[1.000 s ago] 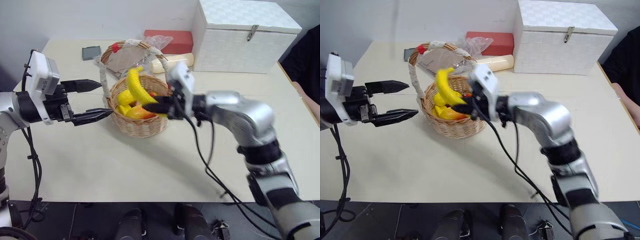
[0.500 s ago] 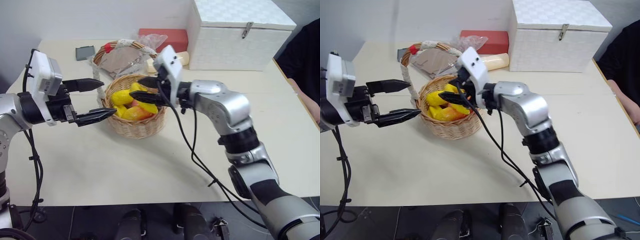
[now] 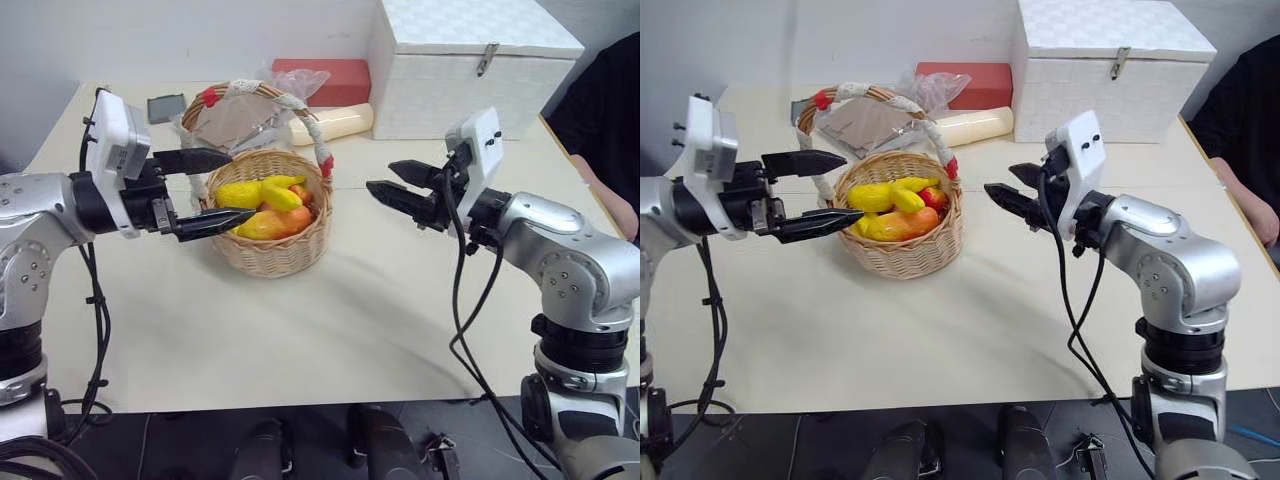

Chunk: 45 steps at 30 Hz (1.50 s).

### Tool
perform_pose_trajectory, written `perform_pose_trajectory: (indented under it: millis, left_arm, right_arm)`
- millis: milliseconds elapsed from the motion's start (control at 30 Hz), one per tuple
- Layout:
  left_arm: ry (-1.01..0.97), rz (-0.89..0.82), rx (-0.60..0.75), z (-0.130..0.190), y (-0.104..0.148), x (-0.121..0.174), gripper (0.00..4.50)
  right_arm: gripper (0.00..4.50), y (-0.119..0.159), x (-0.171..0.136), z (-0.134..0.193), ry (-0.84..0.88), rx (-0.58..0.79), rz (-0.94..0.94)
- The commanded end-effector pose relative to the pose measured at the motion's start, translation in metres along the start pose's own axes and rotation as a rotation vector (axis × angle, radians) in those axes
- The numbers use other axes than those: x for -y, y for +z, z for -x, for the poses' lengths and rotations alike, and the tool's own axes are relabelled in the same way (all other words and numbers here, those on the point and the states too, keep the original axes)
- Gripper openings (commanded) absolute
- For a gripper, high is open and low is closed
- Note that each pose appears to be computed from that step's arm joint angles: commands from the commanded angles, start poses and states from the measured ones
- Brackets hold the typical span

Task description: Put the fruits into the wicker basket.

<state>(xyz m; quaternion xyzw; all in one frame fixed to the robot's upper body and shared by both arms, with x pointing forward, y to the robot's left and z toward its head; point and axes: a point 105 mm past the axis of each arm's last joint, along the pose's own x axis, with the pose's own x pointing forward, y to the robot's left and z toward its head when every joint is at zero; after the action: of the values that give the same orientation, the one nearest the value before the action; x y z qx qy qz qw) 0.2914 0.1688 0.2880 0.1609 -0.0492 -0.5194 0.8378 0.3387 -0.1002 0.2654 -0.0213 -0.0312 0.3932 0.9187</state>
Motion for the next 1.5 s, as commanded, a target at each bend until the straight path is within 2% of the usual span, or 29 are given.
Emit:
perform_pose_trajectory:
  millis: [33, 300, 467, 567, 767, 900, 1033, 1100, 1267, 1367, 1500]
  left_arm:
    - [0.007, -0.063, 0.026, 0.001, 0.015, -0.001, 4.5]
    - [0.026, -0.073, 0.016, 0.003, 0.012, 0.0, 4.5]
    - [0.035, -0.077, 0.018, 0.003, 0.012, 0.004, 4.5]
    - [0.055, -0.073, 0.016, 0.004, 0.01, 0.002, 4.5]
    - [0.041, -0.065, 0.014, 0.001, 0.008, 0.005, 4.5]
    - [0.033, -0.061, 0.019, -0.002, 0.008, 0.003, 4.5]
    - [-0.012, -0.053, 0.033, -0.011, 0.009, 0.006, 4.5]
    - [-0.042, -0.047, 0.043, -0.016, 0.009, 0.006, 4.5]
    - [-0.109, -0.023, 0.082, -0.03, 0.01, 0.006, 4.5]
    - [-0.196, 0.0, 0.121, -0.047, 0.012, 0.011, 4.5]
    - [-0.266, 0.009, 0.145, -0.058, 0.013, 0.016, 4.5]
  right_arm:
    - [2.86, 0.012, -0.004, -0.024, 0.005, 0.065, 0.039]
    - [2.86, -0.002, -0.015, -0.087, 0.008, 0.058, 0.081]
    - [2.86, -0.009, -0.017, -0.104, 0.003, 0.06, 0.082]
    - [2.27, -0.007, -0.026, -0.105, 0.043, 0.099, 0.09]
    - [0.24, -0.006, -0.026, -0.097, 0.052, 0.119, 0.113]
    - [0.21, 0.012, -0.015, -0.086, 0.001, 0.195, 0.141]
    - [0.21, 0.031, -0.003, -0.051, -0.037, 0.29, 0.17]
    - [0.21, 0.036, 0.008, -0.022, -0.094, 0.301, 0.216]
    - [0.21, 0.033, 0.041, 0.045, -0.292, 0.247, 0.292]
    - [0.21, 0.023, 0.075, 0.115, -0.518, 0.157, 0.325]
    - [0.21, 0.008, 0.091, 0.158, -0.683, 0.118, 0.289]
